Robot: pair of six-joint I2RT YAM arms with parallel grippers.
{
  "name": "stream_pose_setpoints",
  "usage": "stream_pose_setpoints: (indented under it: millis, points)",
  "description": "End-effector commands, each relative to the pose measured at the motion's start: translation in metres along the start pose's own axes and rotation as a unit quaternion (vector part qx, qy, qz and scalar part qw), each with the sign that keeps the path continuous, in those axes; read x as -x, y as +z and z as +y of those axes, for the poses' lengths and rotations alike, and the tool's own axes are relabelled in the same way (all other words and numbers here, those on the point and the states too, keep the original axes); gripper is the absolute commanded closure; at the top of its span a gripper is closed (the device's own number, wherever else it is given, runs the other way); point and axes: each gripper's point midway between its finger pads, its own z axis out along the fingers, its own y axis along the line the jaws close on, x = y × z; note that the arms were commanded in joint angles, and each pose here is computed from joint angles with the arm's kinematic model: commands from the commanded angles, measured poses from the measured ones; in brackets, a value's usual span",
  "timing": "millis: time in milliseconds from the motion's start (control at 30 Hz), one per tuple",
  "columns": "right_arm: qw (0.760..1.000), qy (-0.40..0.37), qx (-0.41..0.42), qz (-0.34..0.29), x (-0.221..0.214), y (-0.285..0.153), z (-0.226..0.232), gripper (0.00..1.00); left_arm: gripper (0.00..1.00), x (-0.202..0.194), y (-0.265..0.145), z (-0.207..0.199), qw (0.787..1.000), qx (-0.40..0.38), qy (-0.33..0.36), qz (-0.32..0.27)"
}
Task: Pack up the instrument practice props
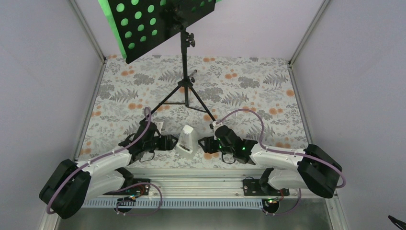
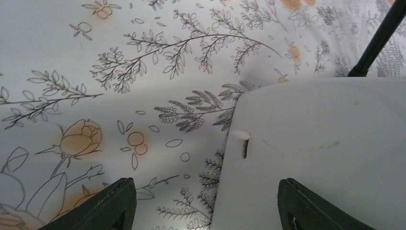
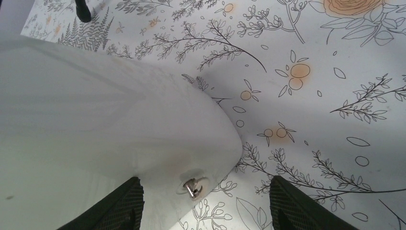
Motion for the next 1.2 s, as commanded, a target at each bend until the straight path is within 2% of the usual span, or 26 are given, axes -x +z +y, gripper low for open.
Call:
stream_pose_setpoints:
  millis: [0,167,267,367,467,533,667,833,900,1167]
  points:
    - [0.999,0.012,0.003,-0.038,0.022,0.002,0.008,0.38,0.26,-0.006,0.001,-0.017,0.999,-0.046,0.013,0.006]
    - [0.999,0.009,-0.008,-0.045,0.024,0.004,0.004,0.37,0.26,-0.009,-0.003,-0.025,0.998,-0.064,0.012,0.005]
    - [0.998,0.009,-0.022,-0.064,0.031,-0.006,-0.001,0.34,0.25,0.0,-0.008,-0.019,0.999,-0.031,0.011,-0.01]
    - [0.995,-0.001,-0.018,-0.099,0.042,-0.026,-0.002,0.21,0.21,0.015,-0.019,-0.015,0.999,0.002,0.01,-0.037]
    - [0.989,-0.033,0.006,-0.144,0.057,-0.05,0.003,0.04,0.12,0.041,-0.039,-0.022,0.996,0.021,0.022,-0.08]
    - [0.98,-0.079,0.046,-0.177,0.067,-0.067,0.017,0.0,0.07,0.063,-0.061,-0.031,0.992,0.027,0.031,-0.123]
    - [0.938,-0.193,0.158,-0.24,0.084,-0.104,0.067,0.01,0.0,0.097,-0.102,-0.061,0.98,0.0,0.049,-0.191]
    - [0.868,-0.314,0.236,-0.303,0.09,-0.132,0.109,0.01,0.0,0.117,-0.131,-0.11,0.971,-0.086,0.069,-0.211]
    - [0.856,-0.345,0.244,-0.298,0.091,-0.125,0.118,0.01,0.0,0.12,-0.137,-0.122,0.968,-0.114,0.07,-0.214]
    - [0.845,-0.404,0.284,-0.204,0.079,-0.073,0.142,0.0,0.0,0.115,-0.139,-0.132,0.966,-0.143,0.071,-0.202]
